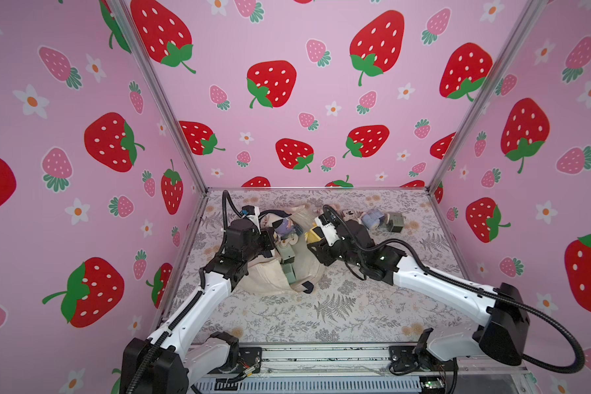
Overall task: Take out the pencil sharpeners from the tote bags
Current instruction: Pick up the pencil sharpener from the canvas bag, then place the pencil sharpener at the center of the board.
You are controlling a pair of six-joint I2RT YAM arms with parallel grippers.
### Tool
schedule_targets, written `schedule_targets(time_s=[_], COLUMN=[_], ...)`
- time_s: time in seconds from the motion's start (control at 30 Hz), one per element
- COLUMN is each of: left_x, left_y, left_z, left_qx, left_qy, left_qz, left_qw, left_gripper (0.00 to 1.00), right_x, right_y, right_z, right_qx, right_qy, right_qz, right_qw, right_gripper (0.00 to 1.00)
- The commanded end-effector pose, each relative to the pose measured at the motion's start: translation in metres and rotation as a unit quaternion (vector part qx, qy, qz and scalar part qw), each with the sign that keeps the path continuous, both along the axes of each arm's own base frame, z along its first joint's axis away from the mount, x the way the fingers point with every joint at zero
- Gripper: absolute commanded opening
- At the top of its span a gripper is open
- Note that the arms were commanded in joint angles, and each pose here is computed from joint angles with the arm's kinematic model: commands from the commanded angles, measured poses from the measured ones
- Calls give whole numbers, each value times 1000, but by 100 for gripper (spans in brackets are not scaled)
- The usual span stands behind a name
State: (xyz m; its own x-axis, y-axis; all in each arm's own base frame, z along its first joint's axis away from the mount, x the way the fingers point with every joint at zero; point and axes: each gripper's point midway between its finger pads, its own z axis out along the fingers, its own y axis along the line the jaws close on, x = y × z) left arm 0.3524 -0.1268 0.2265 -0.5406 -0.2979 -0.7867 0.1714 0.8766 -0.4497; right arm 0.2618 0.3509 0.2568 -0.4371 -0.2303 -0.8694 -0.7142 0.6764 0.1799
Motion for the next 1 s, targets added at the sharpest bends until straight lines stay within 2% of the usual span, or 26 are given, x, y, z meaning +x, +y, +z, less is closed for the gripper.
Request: schedule_targets(time_s=[0.0,0.17,0.27,0.4,0.53,0.67,0.83,0.97], left_x=[-5,-5,-5,-5,-5,-5,-3,-2], left_y=[-7,-7,-6,-6,-6,-5,-6,-7], left_z=[-1,-1,0,-1,-1,-1,-3,-5], left_qx=[-8,-6,-5,-5,-4,-4,-3,-3], left_qy=[6,6,4,5,6,4,7,10], left_qz=[-17,-17,-15,-15,-16,-14,-15,-15], left_qw=[1000,1000,1000,1000,1000,1000,1000,1000], left_gripper=[0,0,0,0,0,0,0,0], right_x=[35,95,128,169,205,229,243,249], right_y=[-51,-133,-176,-221,-257,-304,-350,-370], right_z=[12,30,27,16,-7,-29,-62,-86], right_qx=[12,39,65,108,109,116,118,127], right_qy=[7,12,39,72,96,108,132,150], right_qz=[-72,-198,-258,-310,-347,-393,-433,-451], right_qw=[997,979,963,942,927,906,884,870], right_gripper=[47,46,46,45,45,45,45,45])
